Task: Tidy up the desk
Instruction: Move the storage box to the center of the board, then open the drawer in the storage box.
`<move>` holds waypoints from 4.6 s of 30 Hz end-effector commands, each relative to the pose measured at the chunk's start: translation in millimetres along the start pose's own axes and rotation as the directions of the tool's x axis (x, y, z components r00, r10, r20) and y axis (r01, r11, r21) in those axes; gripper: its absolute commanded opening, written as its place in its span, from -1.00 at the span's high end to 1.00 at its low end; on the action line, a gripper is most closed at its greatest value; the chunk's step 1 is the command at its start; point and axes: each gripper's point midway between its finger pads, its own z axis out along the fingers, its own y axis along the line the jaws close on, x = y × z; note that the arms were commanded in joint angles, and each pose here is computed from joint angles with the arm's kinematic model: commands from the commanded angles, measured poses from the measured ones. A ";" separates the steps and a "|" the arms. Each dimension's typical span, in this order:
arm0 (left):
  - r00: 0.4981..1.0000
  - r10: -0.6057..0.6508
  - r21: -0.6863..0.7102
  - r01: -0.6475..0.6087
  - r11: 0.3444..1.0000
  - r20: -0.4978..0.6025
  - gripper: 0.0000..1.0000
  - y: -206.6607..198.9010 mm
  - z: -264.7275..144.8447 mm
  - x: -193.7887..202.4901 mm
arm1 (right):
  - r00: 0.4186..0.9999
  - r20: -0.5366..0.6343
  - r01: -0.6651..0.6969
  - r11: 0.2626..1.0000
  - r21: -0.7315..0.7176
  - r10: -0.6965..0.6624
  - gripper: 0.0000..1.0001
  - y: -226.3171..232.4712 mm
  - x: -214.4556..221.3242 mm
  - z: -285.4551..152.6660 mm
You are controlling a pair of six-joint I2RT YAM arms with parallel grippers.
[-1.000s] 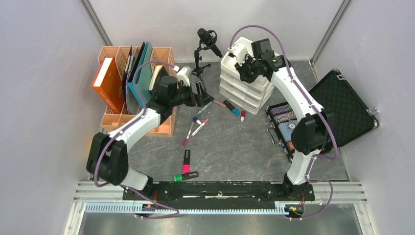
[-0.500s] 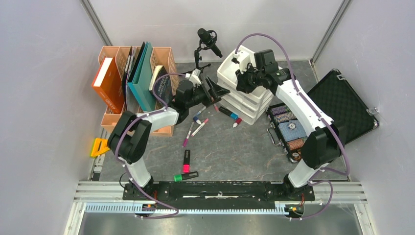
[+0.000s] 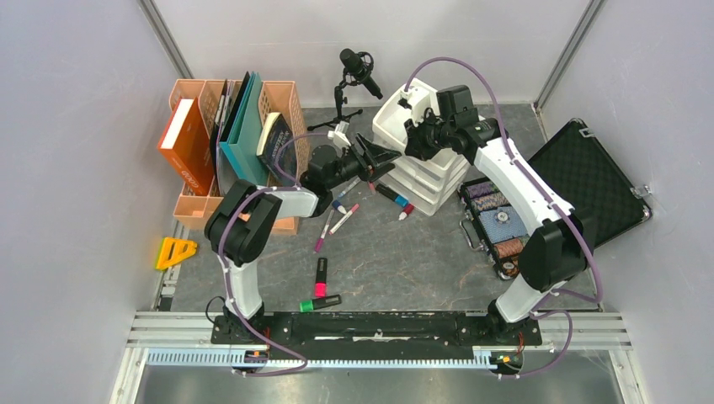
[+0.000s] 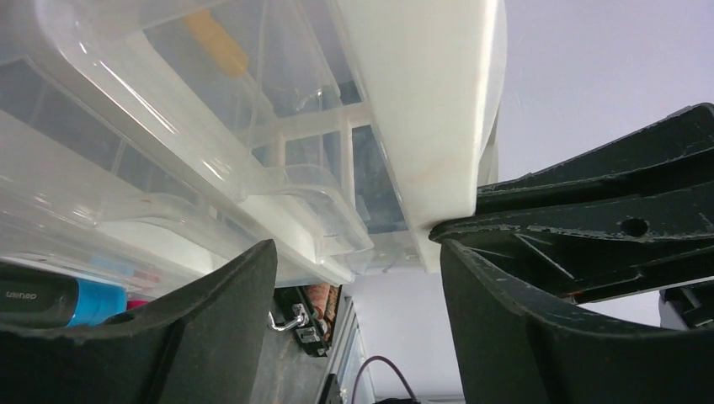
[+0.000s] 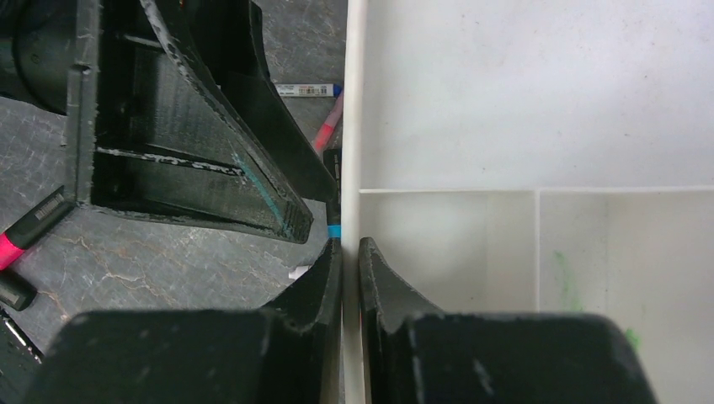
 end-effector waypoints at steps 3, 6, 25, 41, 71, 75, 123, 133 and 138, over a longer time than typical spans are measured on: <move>0.999 -0.021 0.121 0.024 0.992 -0.026 -0.43 -24.4 5.0 6.6 | 0.989 0.146 0.035 0.998 -0.049 -0.027 1.00 15.6 -37.3 -17.5; 0.999 -0.034 0.129 0.037 0.991 -0.028 -0.34 -21.6 6.5 8.0 | 0.990 0.142 0.034 0.998 -0.052 -0.027 1.00 16.5 -34.6 -17.2; 0.997 -0.050 0.286 0.064 0.956 -0.056 0.03 -20.6 22.4 9.2 | 0.990 0.135 0.038 0.997 -0.070 -0.029 1.00 20.0 -27.8 -14.9; 0.994 -0.013 0.430 0.058 0.901 -0.108 0.25 -37.1 15.0 19.4 | 0.992 0.114 0.052 0.998 -0.048 -0.046 1.00 14.7 -20.4 -10.6; 0.993 0.095 0.426 -0.055 0.903 -0.073 0.94 -58.8 -27.1 34.4 | 0.990 0.030 0.133 0.974 0.183 -0.141 1.00 -29.9 -4.1 -10.2; 0.993 0.089 0.404 -0.050 0.913 -0.079 0.94 -47.4 -27.1 37.7 | 0.989 0.023 0.137 0.973 0.185 -0.144 1.00 -30.3 0.0 -8.9; 0.994 0.113 0.298 -0.107 0.949 -0.003 -0.40 -27.9 7.1 12.2 | 0.990 0.012 0.140 0.978 0.153 -0.144 1.00 -26.2 -0.5 -8.0; 0.991 0.137 0.320 -0.132 0.938 0.006 -0.40 -42.8 5.1 9.3 | 0.990 0.008 0.137 0.980 0.145 -0.140 1.00 -25.5 1.1 -5.8; 0.992 0.128 0.295 -0.124 0.947 0.006 -0.40 -37.8 12.3 6.0 | 0.990 0.008 0.138 0.980 0.145 -0.141 1.00 -24.8 1.1 -7.7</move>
